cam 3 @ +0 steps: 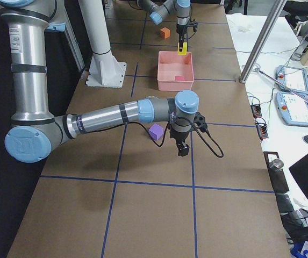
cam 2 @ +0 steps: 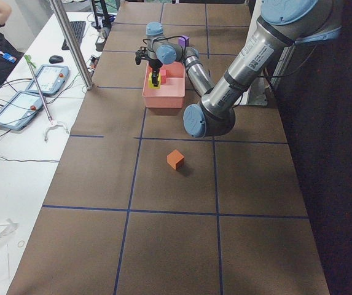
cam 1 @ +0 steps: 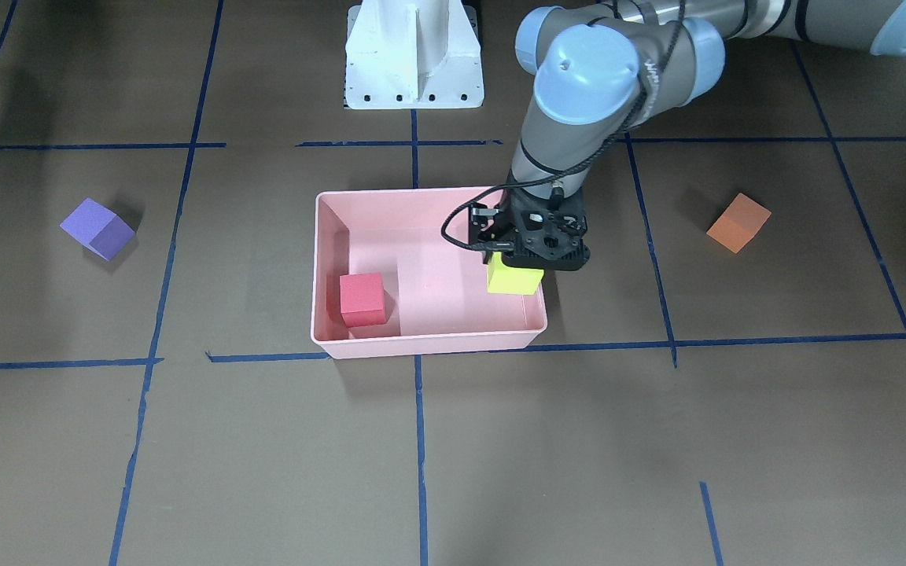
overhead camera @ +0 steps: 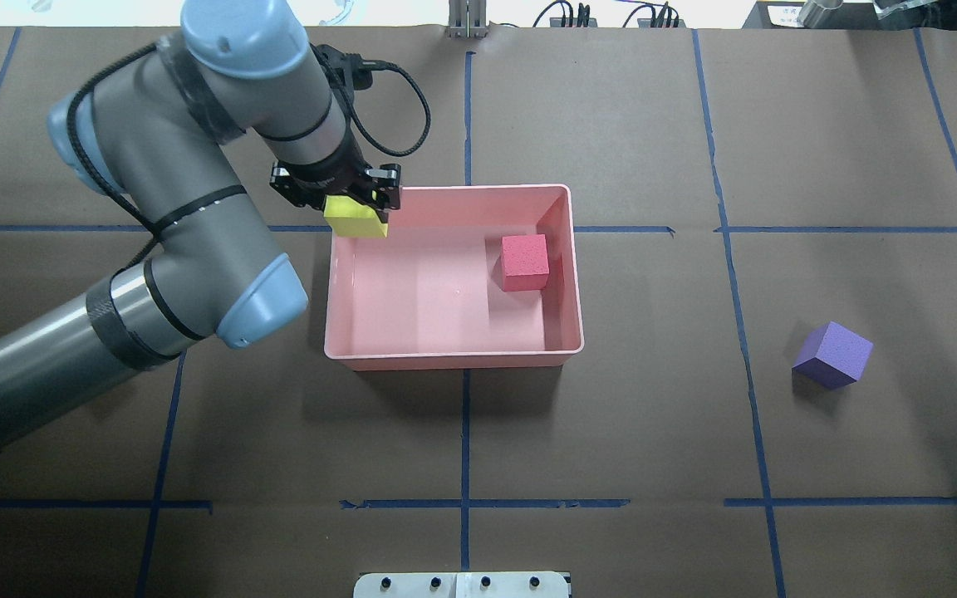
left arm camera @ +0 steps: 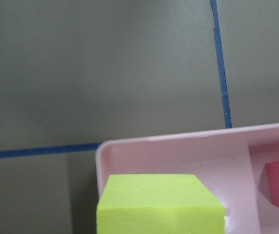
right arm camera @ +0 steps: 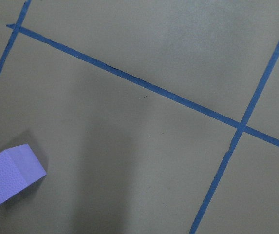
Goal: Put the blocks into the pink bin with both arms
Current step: 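Carry the yellow cube into the bin and open the left gripper, then withdraw the left gripper while lowering the right gripper onto the purple cube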
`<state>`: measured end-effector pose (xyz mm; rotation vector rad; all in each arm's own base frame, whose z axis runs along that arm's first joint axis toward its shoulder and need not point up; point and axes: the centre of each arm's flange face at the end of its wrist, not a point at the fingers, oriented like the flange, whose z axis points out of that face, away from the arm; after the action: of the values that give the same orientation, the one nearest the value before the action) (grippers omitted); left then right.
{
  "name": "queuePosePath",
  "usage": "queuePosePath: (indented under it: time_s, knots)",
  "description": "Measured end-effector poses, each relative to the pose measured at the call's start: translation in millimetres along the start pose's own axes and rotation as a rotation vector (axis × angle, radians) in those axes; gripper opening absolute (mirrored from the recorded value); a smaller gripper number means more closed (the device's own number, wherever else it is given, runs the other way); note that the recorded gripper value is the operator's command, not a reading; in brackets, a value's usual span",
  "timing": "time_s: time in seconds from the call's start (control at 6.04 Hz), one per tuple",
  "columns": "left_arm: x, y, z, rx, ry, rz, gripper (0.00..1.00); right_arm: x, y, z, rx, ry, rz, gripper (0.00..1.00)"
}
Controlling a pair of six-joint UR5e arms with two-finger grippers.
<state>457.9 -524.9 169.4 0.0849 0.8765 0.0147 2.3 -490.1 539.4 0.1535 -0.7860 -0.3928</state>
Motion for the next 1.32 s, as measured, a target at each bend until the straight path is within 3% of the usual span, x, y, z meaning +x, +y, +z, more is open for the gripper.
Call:
queuePosePath:
  time_s: [0.17,0.5,0.99,1.32]
  knots:
    - [0.8,4.5,-0.7,-0.004,0.002,0.010,1.00,-3.5,-1.5,-1.7,0.005,-0.006,0.017,1.00]
    - [-39.4,22.8,-7.4,-0.006,-0.005,0.177,1.00,-31.8,-12.2,3.0,0.004,-0.025,0.048,1.00]
    - [-121.8,12.0,-10.9,0.002,-0.063,0.435,1.00,-127.8,-45.3,55.2,0.054,-0.037,-0.279,1.00]
    - [-193.6,-7.0,-21.5,-0.006,-0.095,0.580,1.00,-176.4,-32.5,101.5,0.041,0.008,-0.380,1.00]
